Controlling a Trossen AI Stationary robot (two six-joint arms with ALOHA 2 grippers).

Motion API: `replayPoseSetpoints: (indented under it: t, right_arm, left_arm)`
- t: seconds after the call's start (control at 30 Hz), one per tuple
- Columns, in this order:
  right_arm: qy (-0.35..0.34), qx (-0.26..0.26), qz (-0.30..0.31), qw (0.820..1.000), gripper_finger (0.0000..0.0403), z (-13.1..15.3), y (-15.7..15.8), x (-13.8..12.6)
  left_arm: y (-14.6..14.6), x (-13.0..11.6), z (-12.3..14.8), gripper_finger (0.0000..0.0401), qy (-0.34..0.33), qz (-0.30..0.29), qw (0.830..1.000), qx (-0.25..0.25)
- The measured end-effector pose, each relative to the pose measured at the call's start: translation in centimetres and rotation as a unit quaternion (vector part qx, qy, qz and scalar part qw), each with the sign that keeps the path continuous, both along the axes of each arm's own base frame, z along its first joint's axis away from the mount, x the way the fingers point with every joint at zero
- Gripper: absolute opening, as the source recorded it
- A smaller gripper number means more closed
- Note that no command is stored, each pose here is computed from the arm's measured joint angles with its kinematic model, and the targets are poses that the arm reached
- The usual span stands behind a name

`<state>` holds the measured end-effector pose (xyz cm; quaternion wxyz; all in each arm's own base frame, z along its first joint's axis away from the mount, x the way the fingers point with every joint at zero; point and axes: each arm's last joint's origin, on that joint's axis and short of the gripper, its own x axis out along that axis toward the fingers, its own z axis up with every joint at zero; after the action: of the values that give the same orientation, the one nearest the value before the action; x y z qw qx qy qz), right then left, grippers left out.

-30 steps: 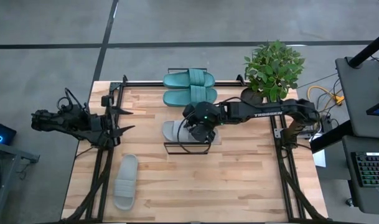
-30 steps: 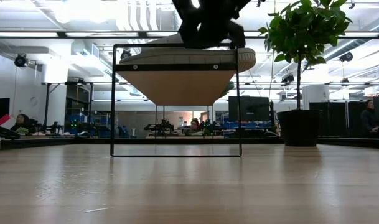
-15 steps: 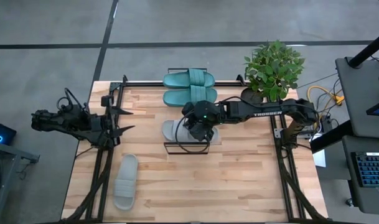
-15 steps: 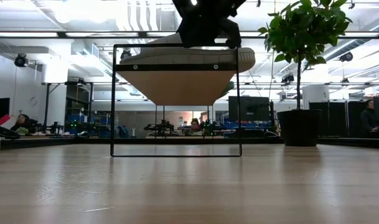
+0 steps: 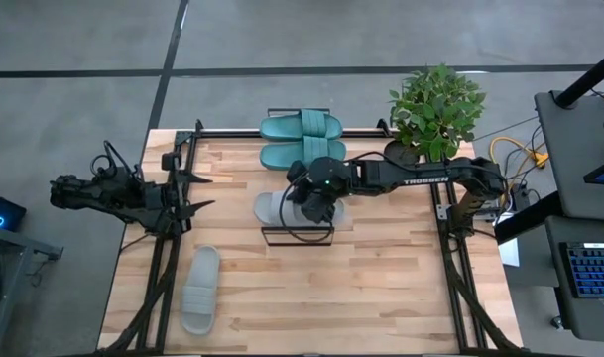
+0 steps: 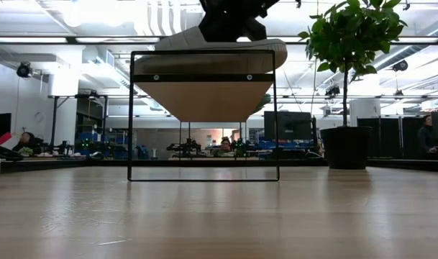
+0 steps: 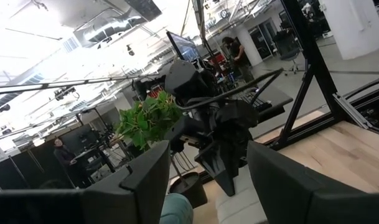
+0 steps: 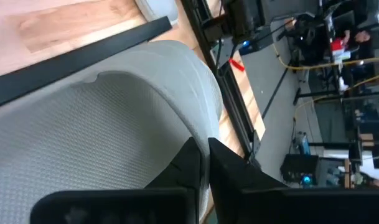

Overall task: Pick and place slides into the shelf
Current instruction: Put the right gray slide on the shelf

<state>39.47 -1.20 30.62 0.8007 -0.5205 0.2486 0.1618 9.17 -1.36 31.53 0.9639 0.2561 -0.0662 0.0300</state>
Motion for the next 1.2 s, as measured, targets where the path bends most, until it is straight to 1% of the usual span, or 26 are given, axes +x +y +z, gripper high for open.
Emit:
replayPoseSetpoints:
  t: [0.17,0.3,0.37,0.53,0.7,0.77,0.93,1.07,1.2]
  right_arm:
    - [-0.015,-0.003,0.006,1.000,0.0012,0.2,0.0,0.2]
    - [-0.034,0.001,0.033,0.999,0.0011,0.4,0.0,0.4]
    - [-0.046,0.003,0.037,0.998,0.0011,0.5,-0.1,0.5]
    - [-0.058,0.005,0.032,0.998,0.0011,0.7,-0.6,0.6]
    - [-0.085,0.023,0.015,0.996,0.0011,1.1,-1.3,0.8]
    - [-0.085,0.025,0.017,0.996,0.0011,1.1,-1.3,0.8]
    - [-0.079,0.028,0.016,0.996,0.0011,0.7,-1.3,0.7]
    - [-0.100,0.036,0.020,0.994,0.0011,0.3,-1.4,0.9]
    - [-0.111,0.029,0.023,0.993,0.0011,-0.2,-1.5,0.9]
  left_arm:
    - [0.0,0.0,-0.1,0.0199,0.003,0.000,1.000,0.001]
    - [0.0,0.0,-0.1,0.0199,0.004,0.000,1.000,0.001]
    - [0.0,0.0,-0.1,0.0199,0.004,0.000,1.000,0.001]
    - [0.0,0.0,-0.1,0.0199,0.006,0.000,1.000,0.001]
    - [0.0,0.0,-0.3,0.0199,0.013,0.000,1.000,0.004]
    - [0.0,0.0,-0.3,0.0199,0.014,0.000,1.000,0.004]
    - [0.0,0.0,-0.3,0.0199,0.017,0.000,1.000,0.005]
    - [0.0,0.0,-0.4,0.0199,0.019,0.000,1.000,0.005]
    - [0.0,0.1,-0.5,0.0199,0.024,0.000,1.000,0.006]
